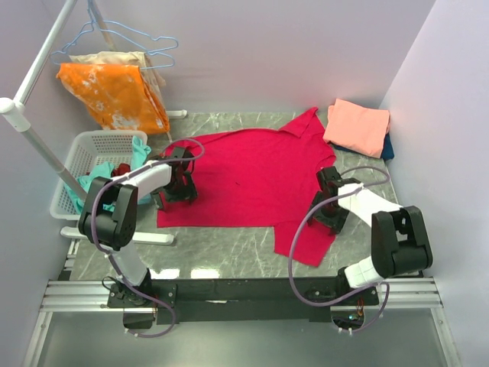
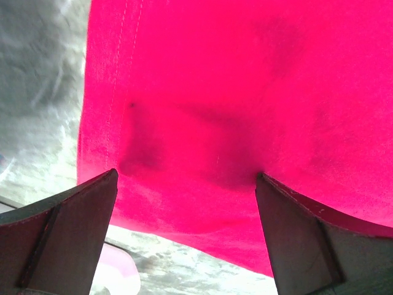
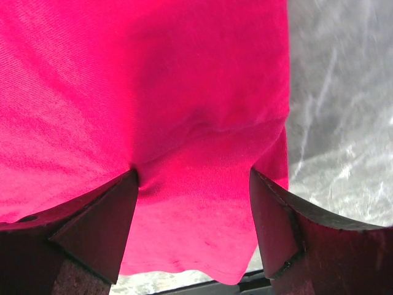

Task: Fold and stack the t-shirts
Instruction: Flatten the tshirt out

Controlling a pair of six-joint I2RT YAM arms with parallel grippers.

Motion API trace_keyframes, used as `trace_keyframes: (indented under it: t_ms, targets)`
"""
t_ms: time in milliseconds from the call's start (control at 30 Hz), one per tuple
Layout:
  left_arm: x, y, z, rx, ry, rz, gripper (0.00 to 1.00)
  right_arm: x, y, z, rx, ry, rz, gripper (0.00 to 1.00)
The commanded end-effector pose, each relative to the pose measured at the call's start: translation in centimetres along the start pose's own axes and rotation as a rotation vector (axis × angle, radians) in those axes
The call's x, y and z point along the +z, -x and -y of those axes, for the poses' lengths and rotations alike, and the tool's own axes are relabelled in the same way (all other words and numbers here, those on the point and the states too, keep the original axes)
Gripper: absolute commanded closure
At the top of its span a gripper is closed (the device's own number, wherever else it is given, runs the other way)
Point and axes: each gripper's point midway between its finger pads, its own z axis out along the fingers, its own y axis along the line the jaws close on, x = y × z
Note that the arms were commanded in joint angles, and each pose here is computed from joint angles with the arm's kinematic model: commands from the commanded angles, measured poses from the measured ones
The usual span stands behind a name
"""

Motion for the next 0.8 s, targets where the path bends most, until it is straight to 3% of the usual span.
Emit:
trace_keyframes:
  t_ms: [0, 300, 767]
  targets:
    - [-0.6, -1.1, 0.0, 0.003, 0.017, 0.006, 0.0, -0.1, -2.2, 2.9, 0.045, -0.095, -0.037, 0.22]
    - [0.1, -4.4, -0.4, 0.069, 0.116, -0.043, 0.0, 0.3, -3.4, 2.9, 0.068, -0.075, -0.06, 0.23]
    - [0.0, -8.1, -6.5, 0.011, 0.324, -0.074, 0.01, -0.8, -2.7, 4.0, 0.115, -0.122, -0.025, 0.23]
